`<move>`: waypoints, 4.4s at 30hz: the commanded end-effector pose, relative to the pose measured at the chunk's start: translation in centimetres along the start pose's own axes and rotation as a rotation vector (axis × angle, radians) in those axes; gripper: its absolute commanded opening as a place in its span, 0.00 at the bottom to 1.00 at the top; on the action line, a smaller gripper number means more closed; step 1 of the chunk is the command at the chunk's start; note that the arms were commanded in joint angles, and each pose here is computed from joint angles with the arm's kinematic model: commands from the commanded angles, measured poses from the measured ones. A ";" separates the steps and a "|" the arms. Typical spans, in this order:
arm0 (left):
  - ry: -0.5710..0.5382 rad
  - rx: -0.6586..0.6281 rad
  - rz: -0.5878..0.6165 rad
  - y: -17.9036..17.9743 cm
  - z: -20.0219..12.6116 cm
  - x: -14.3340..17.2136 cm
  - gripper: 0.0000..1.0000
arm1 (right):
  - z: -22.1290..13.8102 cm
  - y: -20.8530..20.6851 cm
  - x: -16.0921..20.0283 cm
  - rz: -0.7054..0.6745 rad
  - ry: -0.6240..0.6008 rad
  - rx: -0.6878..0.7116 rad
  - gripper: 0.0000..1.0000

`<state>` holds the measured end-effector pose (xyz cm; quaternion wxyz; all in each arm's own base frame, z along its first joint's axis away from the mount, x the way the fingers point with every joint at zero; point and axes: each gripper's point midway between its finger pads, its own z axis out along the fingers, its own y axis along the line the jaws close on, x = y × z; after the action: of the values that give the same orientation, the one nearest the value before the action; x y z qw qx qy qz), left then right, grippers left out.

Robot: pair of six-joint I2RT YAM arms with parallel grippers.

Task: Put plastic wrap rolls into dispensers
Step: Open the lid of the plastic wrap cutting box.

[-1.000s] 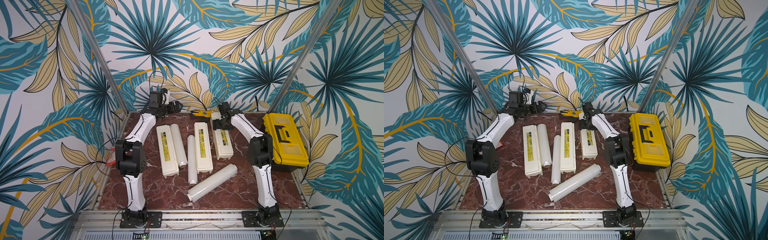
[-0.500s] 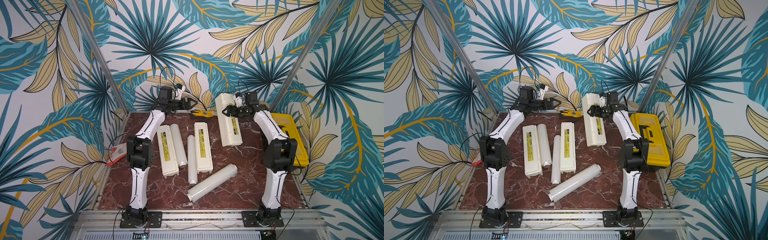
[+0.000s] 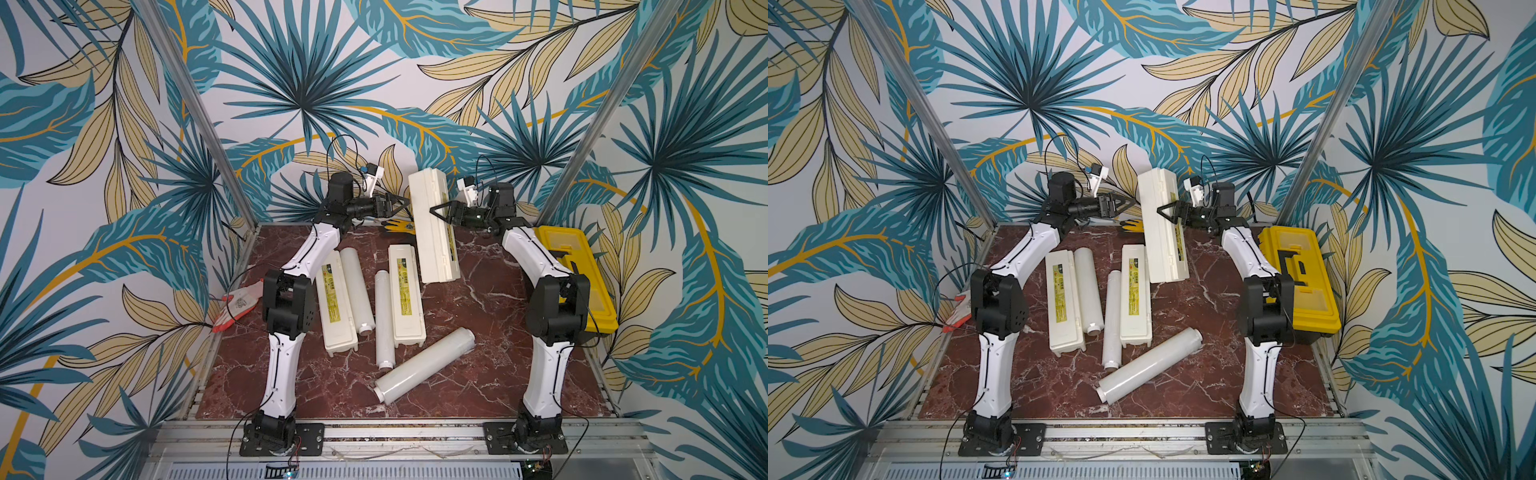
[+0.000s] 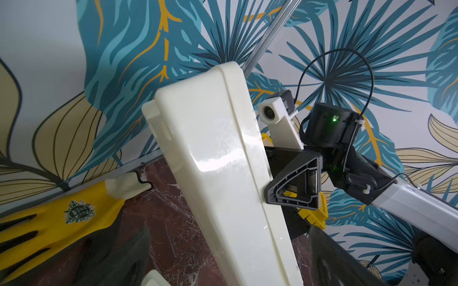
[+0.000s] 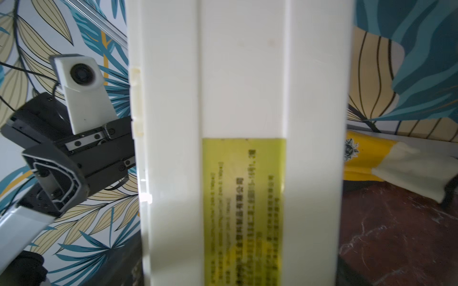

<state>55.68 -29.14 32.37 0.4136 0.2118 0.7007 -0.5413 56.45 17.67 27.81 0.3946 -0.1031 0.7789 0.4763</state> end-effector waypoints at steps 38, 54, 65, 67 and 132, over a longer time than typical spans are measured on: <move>-0.029 0.087 -0.106 -0.6 1.6 2.3 0.78 | 3.9 9.5 1.0 0.030 0.042 -0.449 0.58; -0.042 -0.130 -0.180 2.2 2.5 4.3 0.95 | 4.6 9.9 2.0 0.058 0.068 -0.480 0.56; 0.068 -0.207 -0.217 3.6 3.5 7.3 0.77 | 5.1 10.8 2.7 0.072 0.090 -0.527 0.54; 0.083 -0.179 -0.213 3.1 3.7 7.6 0.74 | 5.1 11.1 2.8 0.073 0.096 -0.542 0.54; 0.264 -0.665 -0.440 11.2 -0.6 14.6 0.92 | 5.8 5.6 5.7 0.314 0.233 -0.067 0.52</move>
<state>55.39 -29.21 19.90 0.2775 0.0162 0.8764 -0.3932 53.73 23.73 20.90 0.1971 0.0328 0.8495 0.4883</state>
